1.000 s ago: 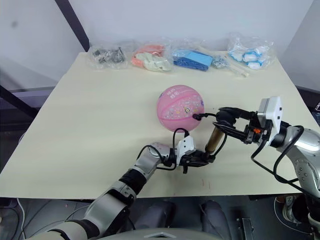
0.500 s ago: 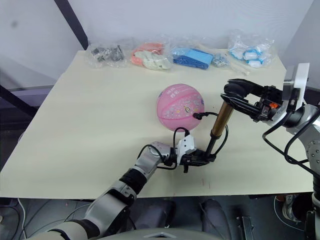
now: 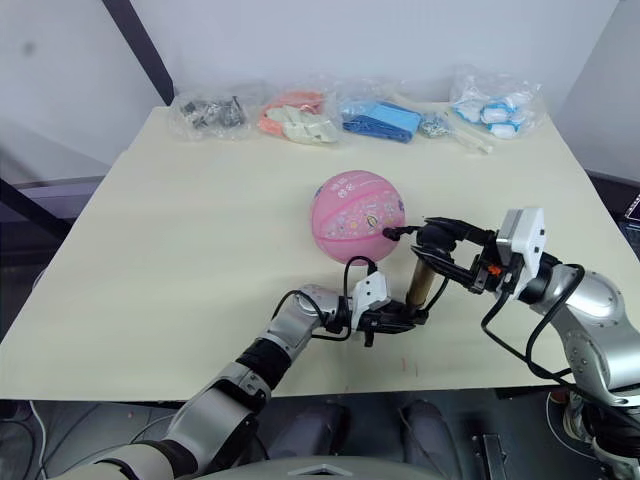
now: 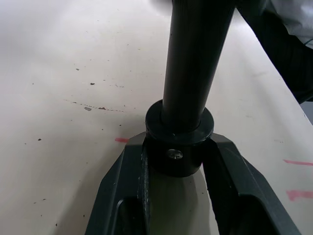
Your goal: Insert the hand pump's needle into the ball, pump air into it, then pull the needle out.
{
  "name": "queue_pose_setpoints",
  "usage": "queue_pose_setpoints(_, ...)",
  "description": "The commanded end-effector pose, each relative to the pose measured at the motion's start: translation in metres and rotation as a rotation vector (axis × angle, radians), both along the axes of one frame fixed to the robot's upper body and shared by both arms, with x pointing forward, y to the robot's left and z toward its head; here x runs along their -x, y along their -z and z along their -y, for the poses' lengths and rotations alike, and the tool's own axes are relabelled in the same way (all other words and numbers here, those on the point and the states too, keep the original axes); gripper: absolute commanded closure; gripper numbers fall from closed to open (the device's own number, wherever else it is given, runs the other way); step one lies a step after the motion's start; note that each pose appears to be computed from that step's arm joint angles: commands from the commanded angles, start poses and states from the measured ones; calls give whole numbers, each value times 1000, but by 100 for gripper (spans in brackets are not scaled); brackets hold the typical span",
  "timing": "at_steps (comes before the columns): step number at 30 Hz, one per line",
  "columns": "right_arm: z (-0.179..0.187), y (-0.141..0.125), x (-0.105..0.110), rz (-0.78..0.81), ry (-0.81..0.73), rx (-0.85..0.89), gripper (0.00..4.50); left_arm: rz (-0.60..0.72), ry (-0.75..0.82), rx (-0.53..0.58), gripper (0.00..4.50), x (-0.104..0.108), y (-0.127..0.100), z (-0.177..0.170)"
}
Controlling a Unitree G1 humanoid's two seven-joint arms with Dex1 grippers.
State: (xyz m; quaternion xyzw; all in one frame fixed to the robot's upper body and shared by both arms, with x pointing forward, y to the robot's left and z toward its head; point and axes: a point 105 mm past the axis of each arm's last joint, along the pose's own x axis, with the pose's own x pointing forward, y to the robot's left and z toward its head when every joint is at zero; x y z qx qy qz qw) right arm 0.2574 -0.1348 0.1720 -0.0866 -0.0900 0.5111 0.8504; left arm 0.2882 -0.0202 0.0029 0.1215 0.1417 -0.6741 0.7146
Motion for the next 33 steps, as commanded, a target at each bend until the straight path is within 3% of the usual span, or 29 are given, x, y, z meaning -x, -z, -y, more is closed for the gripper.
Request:
queue_pose_setpoints(1, -9, 41, 11, -129, -46, 77, 259, -81, -9, -53, 342, 12, 25, -11)
queue_pose_setpoints(11, -6, -6, 16, -36, -100, 37, 259, -43, 5, -55, 342, 9, 28, -18)
queue_pose_setpoints(15, 7, -64, 20, 52, -139, -11, 259, -25, 11, -63, 342, 8, 30, -21)
queue_pose_setpoints(22, 27, -112, 20, 88, -140, -86, 259, -21, 10, -62, 342, 7, 31, -22)
queue_pose_setpoints(33, 31, -128, 20, 87, -156, -101, 259, -3, -11, -56, 342, 6, 33, -23)
